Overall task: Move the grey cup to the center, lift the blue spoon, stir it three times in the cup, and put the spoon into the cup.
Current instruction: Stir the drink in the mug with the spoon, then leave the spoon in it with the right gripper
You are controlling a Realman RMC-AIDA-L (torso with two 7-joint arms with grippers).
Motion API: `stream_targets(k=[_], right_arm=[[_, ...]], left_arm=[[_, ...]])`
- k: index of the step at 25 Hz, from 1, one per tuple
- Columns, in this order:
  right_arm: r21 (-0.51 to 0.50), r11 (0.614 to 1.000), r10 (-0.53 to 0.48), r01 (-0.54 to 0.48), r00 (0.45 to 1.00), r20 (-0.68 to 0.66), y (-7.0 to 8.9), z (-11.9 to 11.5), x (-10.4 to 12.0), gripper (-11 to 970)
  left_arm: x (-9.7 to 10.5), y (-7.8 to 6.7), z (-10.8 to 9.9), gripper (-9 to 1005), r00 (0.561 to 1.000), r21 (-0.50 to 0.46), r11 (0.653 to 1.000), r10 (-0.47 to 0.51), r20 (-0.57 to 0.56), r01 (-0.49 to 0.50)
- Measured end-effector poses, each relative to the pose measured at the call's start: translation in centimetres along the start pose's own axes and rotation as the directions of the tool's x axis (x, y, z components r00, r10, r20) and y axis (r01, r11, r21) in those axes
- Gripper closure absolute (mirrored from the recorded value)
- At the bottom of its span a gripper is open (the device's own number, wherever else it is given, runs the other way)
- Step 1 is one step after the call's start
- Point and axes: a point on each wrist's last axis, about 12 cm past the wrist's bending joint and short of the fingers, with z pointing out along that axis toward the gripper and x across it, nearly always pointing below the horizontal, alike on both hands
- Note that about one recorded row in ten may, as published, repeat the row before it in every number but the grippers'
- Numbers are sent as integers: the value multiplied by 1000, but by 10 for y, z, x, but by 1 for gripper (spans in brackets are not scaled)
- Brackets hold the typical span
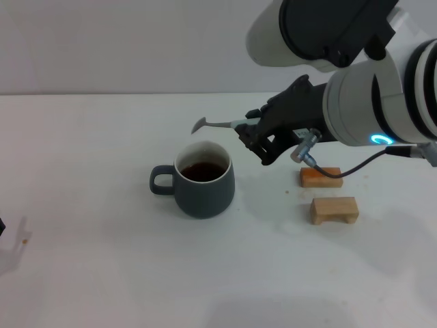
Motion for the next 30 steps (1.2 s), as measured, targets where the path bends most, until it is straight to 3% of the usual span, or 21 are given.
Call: stream_targets(k=[12, 30], right_arm=[[7, 999, 48, -48, 998, -50, -5, 7, 16, 795], [-29, 998, 56, -58, 995, -80, 2, 40, 32, 795]], left_arm=[[0, 0, 0, 138, 1000, -1, 1000, -1, 3, 1], [-1, -1, 1, 138, 1000, 0, 1000, -4, 5, 4]])
